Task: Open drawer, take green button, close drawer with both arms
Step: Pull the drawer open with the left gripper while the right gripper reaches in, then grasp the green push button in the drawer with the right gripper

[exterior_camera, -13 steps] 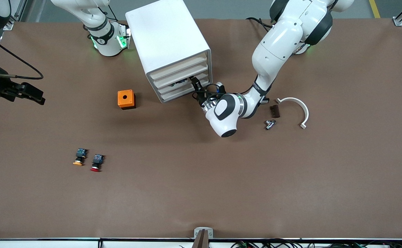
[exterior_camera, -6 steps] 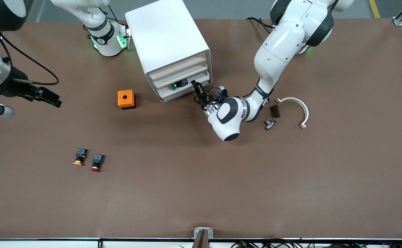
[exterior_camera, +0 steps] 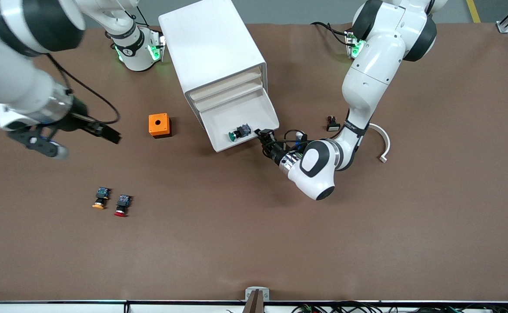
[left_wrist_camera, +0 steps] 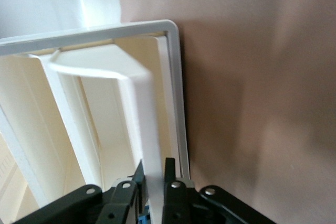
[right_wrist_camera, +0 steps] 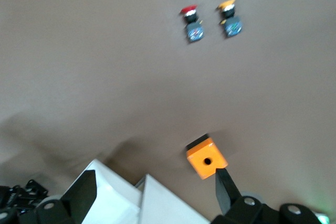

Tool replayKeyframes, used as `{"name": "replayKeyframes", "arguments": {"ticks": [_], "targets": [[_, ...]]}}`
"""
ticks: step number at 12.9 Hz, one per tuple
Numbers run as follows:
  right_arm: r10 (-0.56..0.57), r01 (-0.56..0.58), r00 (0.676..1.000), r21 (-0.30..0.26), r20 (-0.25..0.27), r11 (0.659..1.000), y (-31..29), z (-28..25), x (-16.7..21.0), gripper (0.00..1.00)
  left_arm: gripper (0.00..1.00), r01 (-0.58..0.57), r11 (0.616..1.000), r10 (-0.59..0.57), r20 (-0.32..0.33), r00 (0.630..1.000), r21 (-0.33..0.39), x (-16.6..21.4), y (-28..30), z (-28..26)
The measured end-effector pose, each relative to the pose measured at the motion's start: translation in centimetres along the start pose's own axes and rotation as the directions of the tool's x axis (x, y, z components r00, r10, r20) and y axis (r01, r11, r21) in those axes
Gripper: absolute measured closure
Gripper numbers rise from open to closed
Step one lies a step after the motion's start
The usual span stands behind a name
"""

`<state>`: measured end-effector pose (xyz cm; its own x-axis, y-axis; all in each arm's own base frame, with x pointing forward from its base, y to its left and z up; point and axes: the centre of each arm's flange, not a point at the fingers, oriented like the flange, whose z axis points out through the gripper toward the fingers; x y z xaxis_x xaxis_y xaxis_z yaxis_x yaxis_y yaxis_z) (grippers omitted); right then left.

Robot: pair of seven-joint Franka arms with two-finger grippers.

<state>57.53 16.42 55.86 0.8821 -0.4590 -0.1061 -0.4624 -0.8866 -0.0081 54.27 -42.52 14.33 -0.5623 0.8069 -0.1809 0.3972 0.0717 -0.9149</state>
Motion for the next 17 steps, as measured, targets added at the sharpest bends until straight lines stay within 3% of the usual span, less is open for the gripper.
{"name": "replayKeyframes", "arguments": {"ticks": [4, 7, 10, 12, 15, 17], "targets": [[0.135, -0.136, 0.989, 0.006, 0.054, 0.991, -7.4, 5.2, -3.9, 0.0, 0.34, -0.032, 0.999, 0.033, 0.021, 0.999, -0.042, -0.6, -0.2, -1.8], [0.238, -0.241, 0.966, 0.016, 0.098, 0.97, -11.3, 9.7, -5.4, 0.0, 0.01, -0.076, 0.987, 0.083, 0.05, 0.995, -0.141, -0.3, -0.6, -7.3], [0.318, -0.322, 0.944, 0.023, 0.092, 0.947, -15.0, 15.1, -8.5, 0.0, 0.0, -0.209, 0.942, 0.229, 0.047, 0.972, -0.264, 0.0, -2.0, -13.7], [0.363, -0.364, 0.93, 0.018, 0.063, 0.931, -17.0, 18.9, -12.0, 0.0, 0.0, -0.311, 0.881, 0.336, 0.009, 0.942, -0.357, 1.3, -3.0, -18.6], [0.415, -0.416, 0.909, 0.022, 0.045, 0.909, -18.5, 23.0, -16.4, 0.0, 0.0, -0.468, 0.774, 0.446, -0.157, 0.881, -0.427, 3.4, -3.7, -22.8], [0.421, -0.423, 0.906, 0.029, 0.045, 0.906, -19.0, 24.8, -18.1, 0.0, 0.0, -0.6, 0.687, 0.499, -0.332, 0.8, -0.411, 4.1, -4.9, -24.3]]}}
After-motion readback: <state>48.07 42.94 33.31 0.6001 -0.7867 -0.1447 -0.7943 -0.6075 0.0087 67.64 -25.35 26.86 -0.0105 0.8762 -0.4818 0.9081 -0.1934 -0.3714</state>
